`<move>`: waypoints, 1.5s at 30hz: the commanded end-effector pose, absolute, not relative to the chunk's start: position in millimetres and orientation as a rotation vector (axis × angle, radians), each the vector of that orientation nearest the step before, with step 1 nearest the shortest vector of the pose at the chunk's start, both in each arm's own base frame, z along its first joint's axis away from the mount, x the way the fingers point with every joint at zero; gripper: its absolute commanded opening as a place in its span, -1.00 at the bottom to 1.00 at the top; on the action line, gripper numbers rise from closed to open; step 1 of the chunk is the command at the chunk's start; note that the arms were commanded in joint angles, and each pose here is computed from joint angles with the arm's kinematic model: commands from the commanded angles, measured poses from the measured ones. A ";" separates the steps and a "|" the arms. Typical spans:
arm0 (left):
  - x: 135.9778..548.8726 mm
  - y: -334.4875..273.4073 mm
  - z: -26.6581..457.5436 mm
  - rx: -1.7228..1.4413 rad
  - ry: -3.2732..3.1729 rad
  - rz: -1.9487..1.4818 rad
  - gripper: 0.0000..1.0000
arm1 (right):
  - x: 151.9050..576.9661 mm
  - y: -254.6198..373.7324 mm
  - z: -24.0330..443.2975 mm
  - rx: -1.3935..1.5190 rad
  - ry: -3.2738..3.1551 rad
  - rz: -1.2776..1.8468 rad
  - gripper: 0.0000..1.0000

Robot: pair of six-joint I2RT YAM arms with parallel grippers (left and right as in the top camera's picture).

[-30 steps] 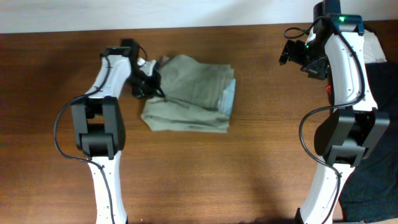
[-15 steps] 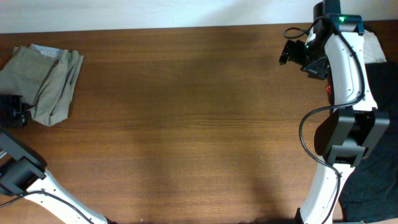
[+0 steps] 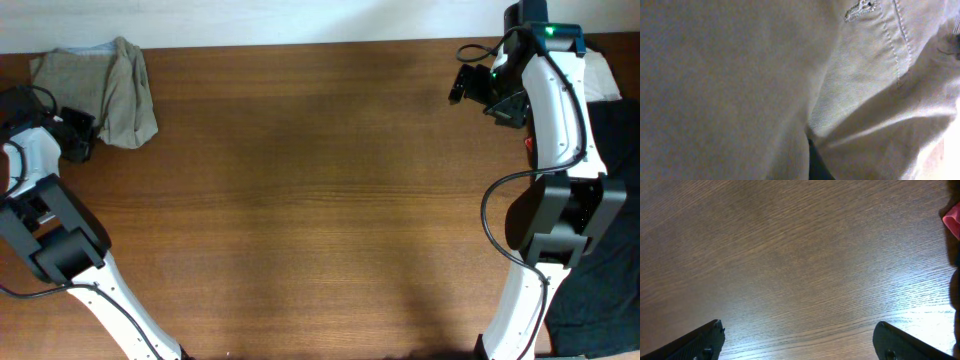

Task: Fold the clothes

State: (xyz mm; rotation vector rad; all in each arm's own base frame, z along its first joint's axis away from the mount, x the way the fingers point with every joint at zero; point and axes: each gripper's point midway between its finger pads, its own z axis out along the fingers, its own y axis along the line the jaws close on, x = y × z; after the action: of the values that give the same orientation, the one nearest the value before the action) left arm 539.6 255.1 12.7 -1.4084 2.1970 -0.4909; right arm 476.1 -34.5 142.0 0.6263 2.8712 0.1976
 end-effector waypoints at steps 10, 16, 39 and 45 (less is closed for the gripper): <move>515.1 302.6 -1.7 -1.324 2.235 -0.384 0.43 | 476.7 -39.9 146.2 0.626 2.858 0.178 0.97; 517.3 288.0 31.7 -1.283 2.240 -0.475 0.44 | 476.7 -39.9 146.2 0.625 2.858 0.178 0.97; 421.6 92.1 247.4 -1.101 2.483 -0.732 0.98 | 437.7 -0.8 195.6 0.461 2.902 0.435 0.97; 421.7 92.2 247.5 -1.101 2.483 -0.732 0.98 | 360.9 50.5 315.4 0.192 2.721 0.440 0.97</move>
State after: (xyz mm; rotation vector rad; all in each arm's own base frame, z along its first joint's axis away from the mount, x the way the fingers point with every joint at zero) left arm 422.1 94.7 246.1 -1.1225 2.4789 -0.7174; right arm 390.9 23.9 270.6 0.3397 2.8089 0.4181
